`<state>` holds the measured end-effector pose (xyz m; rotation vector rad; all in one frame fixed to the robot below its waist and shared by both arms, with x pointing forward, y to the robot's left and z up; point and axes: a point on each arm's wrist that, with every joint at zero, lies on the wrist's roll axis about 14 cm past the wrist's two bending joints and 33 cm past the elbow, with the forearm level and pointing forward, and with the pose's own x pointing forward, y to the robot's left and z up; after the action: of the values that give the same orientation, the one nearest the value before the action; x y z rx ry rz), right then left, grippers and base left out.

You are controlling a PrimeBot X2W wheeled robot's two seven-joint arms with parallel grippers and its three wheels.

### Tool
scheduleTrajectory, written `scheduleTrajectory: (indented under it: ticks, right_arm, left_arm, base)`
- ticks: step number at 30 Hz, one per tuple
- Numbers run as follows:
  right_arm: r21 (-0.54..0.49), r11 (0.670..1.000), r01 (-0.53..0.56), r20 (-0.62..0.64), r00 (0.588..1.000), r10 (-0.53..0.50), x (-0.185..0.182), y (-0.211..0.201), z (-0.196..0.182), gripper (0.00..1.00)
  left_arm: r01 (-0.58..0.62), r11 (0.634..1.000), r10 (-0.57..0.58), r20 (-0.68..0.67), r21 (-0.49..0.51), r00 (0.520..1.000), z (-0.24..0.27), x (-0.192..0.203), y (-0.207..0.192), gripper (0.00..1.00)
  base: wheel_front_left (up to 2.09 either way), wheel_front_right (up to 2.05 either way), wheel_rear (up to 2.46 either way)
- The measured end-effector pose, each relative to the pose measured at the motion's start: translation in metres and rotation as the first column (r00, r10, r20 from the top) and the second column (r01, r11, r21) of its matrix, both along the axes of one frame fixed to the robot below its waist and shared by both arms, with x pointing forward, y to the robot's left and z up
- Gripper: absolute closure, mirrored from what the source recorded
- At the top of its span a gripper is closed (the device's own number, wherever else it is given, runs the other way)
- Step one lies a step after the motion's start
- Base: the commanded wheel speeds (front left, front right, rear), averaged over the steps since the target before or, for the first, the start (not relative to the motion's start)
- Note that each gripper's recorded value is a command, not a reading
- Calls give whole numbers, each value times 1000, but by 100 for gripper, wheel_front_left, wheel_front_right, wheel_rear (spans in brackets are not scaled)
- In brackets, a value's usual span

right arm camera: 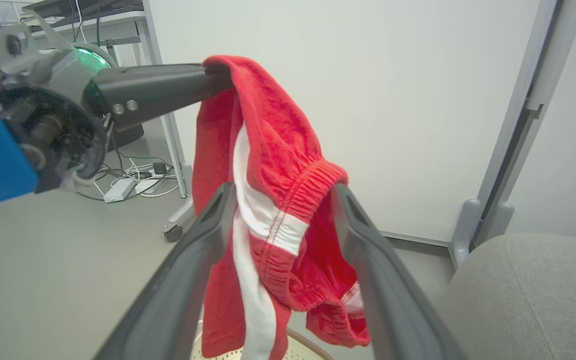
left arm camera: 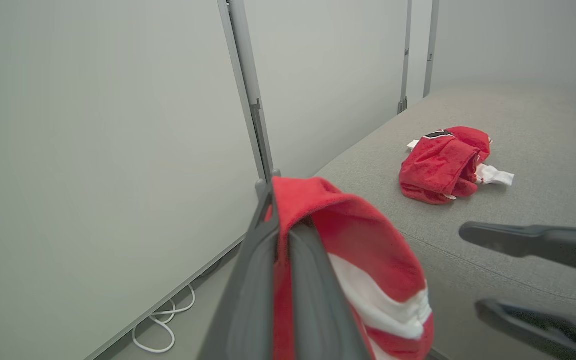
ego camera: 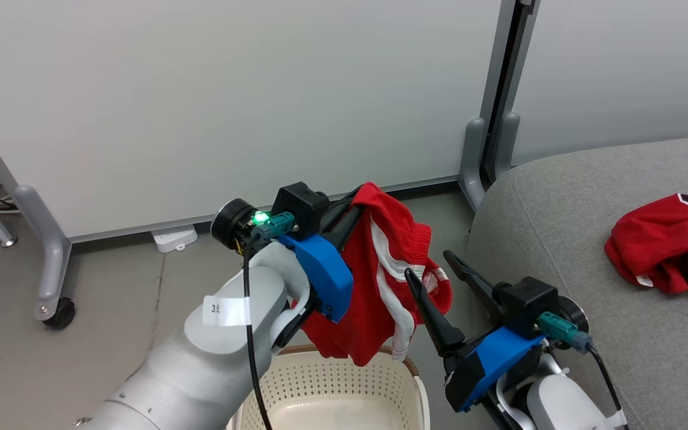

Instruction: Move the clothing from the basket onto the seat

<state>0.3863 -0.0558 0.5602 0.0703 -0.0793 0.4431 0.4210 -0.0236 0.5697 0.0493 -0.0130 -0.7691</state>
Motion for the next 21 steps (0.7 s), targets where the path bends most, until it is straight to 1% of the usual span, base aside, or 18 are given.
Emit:
scheduleTrajectory:
  ticks: [9,21]
  right_arm:
    - [-28,999,-18,-93,996,15,1,5,-31,0]
    - [-38,996,-84,-153,985,78,16,25,-46,0]
  left_arm:
    - [36,999,-36,-9,-9,999,-3,-3,-13,100]
    - [83,996,-83,-6,-15,997,-2,-12,-27,100]
  base:
    - [0,0,0]
    - [0,0,0]
